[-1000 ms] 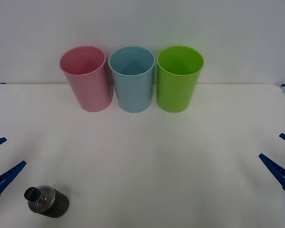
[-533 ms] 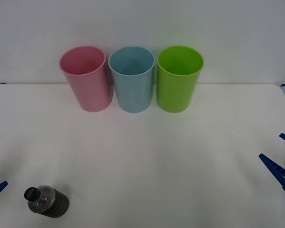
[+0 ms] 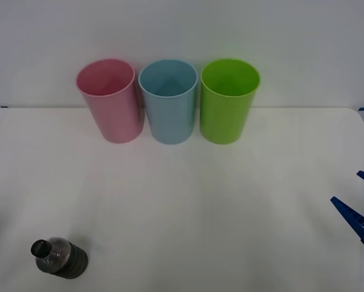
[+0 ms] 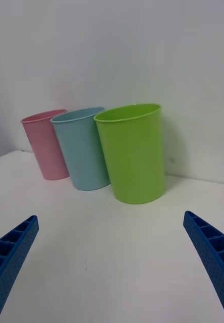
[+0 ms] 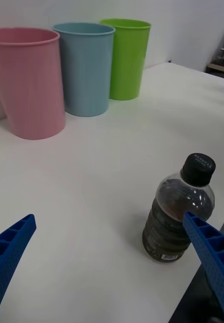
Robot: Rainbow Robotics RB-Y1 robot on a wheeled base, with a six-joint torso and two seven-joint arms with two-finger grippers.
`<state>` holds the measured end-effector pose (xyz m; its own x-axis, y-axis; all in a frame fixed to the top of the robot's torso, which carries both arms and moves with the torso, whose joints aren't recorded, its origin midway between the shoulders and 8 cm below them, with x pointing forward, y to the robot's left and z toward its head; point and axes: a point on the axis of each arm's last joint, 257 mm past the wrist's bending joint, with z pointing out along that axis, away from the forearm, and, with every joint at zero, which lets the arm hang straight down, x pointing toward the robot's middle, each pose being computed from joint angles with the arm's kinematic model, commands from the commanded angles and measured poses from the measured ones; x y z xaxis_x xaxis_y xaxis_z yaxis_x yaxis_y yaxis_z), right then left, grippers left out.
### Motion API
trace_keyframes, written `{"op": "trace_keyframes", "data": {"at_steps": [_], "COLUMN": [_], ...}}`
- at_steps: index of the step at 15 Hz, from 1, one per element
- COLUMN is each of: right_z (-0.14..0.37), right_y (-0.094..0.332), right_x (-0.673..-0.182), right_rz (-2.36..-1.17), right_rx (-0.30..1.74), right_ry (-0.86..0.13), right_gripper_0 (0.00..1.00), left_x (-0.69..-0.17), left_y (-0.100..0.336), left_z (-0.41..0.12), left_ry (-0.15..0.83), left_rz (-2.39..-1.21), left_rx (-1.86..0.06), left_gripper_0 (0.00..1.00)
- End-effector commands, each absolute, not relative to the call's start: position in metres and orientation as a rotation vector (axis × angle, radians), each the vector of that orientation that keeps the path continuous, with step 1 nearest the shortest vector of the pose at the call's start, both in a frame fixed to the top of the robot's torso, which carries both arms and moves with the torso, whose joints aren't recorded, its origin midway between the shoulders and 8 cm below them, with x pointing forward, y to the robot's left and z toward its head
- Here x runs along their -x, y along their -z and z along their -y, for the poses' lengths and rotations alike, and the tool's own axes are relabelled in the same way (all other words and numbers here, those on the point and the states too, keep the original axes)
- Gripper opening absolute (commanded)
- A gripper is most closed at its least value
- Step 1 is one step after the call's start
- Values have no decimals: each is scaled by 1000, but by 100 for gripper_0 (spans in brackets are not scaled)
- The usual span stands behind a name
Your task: Grasp the object on the table and drop it into the matching bin: aluminum can to the light blue bin, PET bottle to the pink bin.
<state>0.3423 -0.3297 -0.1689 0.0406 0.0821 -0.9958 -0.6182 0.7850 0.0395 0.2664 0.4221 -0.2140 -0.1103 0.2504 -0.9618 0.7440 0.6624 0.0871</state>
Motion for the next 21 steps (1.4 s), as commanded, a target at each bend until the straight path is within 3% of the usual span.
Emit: {"op": "trace_keyframes", "data": {"at_steps": [1, 13, 21], "right_z": [330, 330, 330], "right_y": [169, 169, 169], "right_x": [-342, -342, -342], "right_rz": [-1441, -1441, -1441], "right_rx": [465, 465, 465], "right_ry": [-567, -567, -567], "right_gripper_0": [100, 100, 100], "left_x": [-262, -277, -275], "left_y": [237, 293, 308], "left_z": [-410, -369, -340], "left_ry": [510, 587, 663], "left_rz": [-1675, -1686, -1671], "left_rx": [-912, -1146, -1121], "left_gripper_0": [100, 100, 100]}}
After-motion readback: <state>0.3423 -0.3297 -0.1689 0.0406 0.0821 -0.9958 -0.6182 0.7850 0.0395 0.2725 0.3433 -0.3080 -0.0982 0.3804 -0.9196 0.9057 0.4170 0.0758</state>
